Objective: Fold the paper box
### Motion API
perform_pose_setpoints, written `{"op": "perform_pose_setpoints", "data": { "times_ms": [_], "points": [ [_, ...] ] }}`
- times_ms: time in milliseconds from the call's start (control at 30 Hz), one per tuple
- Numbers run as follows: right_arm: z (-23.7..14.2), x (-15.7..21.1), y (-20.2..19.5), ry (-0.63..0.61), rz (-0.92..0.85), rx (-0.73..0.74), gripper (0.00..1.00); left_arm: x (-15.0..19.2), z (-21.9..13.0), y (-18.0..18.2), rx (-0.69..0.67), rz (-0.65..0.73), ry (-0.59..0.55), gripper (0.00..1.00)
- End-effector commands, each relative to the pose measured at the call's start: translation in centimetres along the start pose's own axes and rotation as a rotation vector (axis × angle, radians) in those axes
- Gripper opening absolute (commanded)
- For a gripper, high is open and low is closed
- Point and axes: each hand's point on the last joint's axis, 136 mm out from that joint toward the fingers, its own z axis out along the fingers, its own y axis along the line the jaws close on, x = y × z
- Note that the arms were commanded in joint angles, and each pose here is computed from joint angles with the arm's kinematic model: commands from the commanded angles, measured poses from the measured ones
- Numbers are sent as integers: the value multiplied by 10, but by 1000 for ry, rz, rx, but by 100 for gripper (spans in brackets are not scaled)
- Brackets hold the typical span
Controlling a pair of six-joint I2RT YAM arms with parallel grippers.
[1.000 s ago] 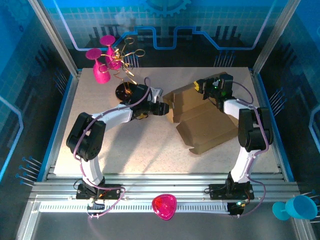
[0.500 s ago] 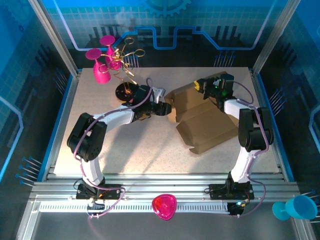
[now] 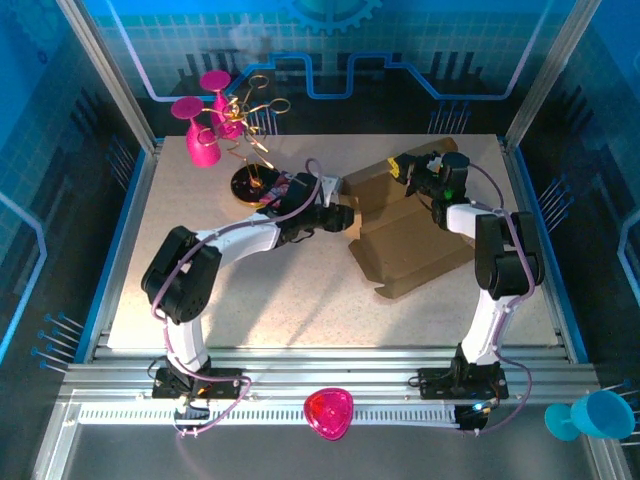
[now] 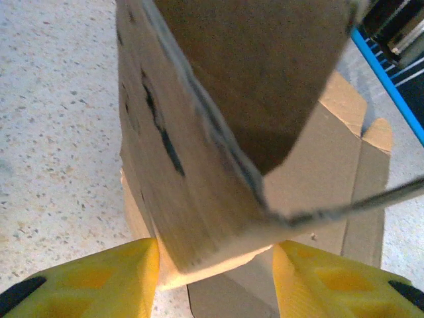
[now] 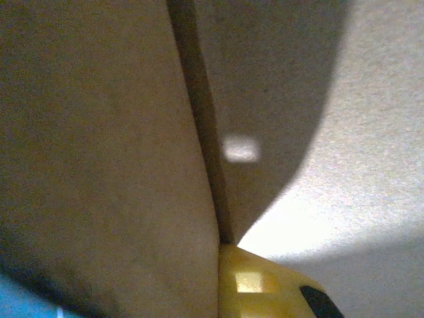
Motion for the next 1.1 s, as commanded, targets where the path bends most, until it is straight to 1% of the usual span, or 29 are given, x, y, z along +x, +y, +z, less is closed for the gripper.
{"op": "perform_pose_setpoints", "data": {
  "times_ms": [0, 200, 467, 567, 867, 1067],
  "points": [
    [-6, -3, 1, 21, -29, -69, 0, -13, 8, 6, -65, 2, -42, 49],
    [-8, -7, -12, 23, -15, -132, 0, -18, 16, 12, -114, 10, -59, 49],
    [-11, -10, -22, 13, 4, -142, 0, -16, 30, 3, -129, 26, -59, 47],
    [-10, -12, -22, 6, 11, -151, 0, -13, 35, 2, -154, 19, -64, 46],
    [-12, -12, -11, -1, 14, -178, 0, -15, 47, 11, -321, 24, -116, 47],
    [-15, -11, -19, -12, 29, -189, 0, -17, 52, 24, -439, 13, -148, 46]
  ]
}}
